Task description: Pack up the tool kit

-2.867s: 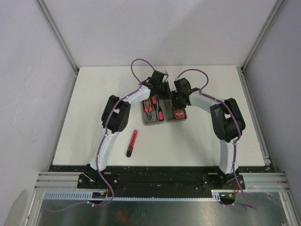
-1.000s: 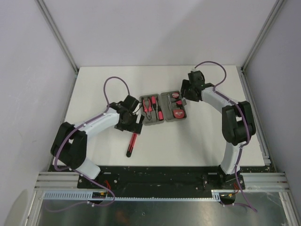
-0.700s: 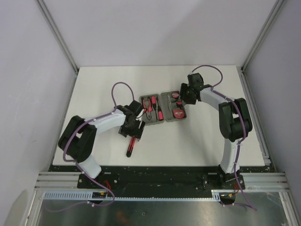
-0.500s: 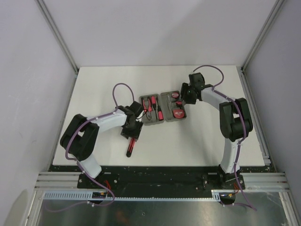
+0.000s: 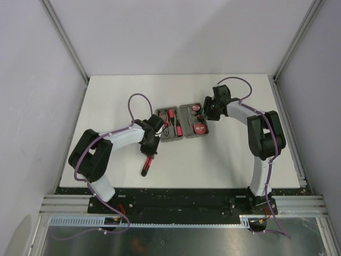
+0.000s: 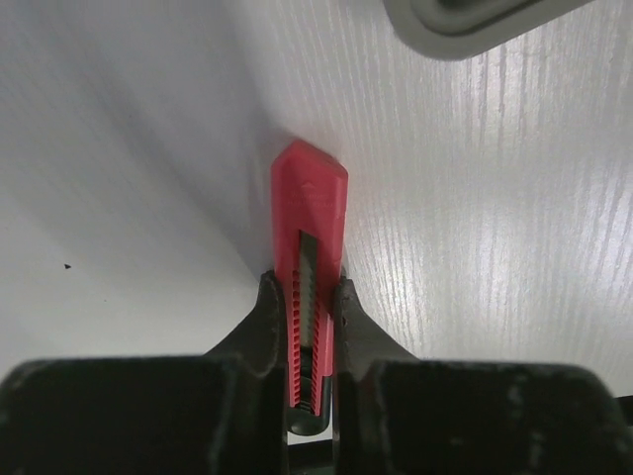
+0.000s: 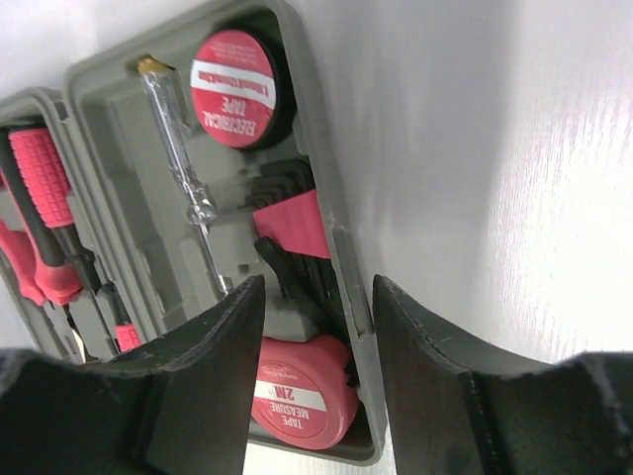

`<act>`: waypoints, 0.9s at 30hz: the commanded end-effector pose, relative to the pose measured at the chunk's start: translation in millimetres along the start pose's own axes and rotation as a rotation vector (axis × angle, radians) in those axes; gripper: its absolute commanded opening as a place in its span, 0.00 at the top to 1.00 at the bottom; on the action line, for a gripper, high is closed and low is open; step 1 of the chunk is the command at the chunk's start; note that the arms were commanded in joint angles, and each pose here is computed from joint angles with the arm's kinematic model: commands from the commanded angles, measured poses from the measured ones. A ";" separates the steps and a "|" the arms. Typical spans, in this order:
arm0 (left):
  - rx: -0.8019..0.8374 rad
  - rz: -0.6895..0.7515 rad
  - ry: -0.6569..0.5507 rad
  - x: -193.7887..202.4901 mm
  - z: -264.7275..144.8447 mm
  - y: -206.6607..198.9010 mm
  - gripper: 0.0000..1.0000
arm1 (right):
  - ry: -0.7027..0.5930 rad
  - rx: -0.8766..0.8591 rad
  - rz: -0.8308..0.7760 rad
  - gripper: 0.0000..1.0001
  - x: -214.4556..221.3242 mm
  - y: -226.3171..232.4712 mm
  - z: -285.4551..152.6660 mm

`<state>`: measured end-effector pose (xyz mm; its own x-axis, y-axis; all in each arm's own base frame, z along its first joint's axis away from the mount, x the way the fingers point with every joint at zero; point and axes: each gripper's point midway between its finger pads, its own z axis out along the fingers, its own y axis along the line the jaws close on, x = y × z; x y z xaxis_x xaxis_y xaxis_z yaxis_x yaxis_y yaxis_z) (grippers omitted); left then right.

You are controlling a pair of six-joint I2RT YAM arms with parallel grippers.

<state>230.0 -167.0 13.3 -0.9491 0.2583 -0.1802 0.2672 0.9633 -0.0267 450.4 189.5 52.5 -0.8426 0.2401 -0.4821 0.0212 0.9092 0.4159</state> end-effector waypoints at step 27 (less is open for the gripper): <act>0.213 -0.176 -0.476 -227.5 -91.2 -85.1 1.00 | 0.034 0.051 -0.068 0.93 66.1 20.4 -21.4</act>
<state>392.3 -286.2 147.1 -0.8143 0.0396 -0.5791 0.2266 0.9402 -0.2544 401.0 216.2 35.9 -0.8664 0.1489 -0.4766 -0.0293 0.9377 0.3463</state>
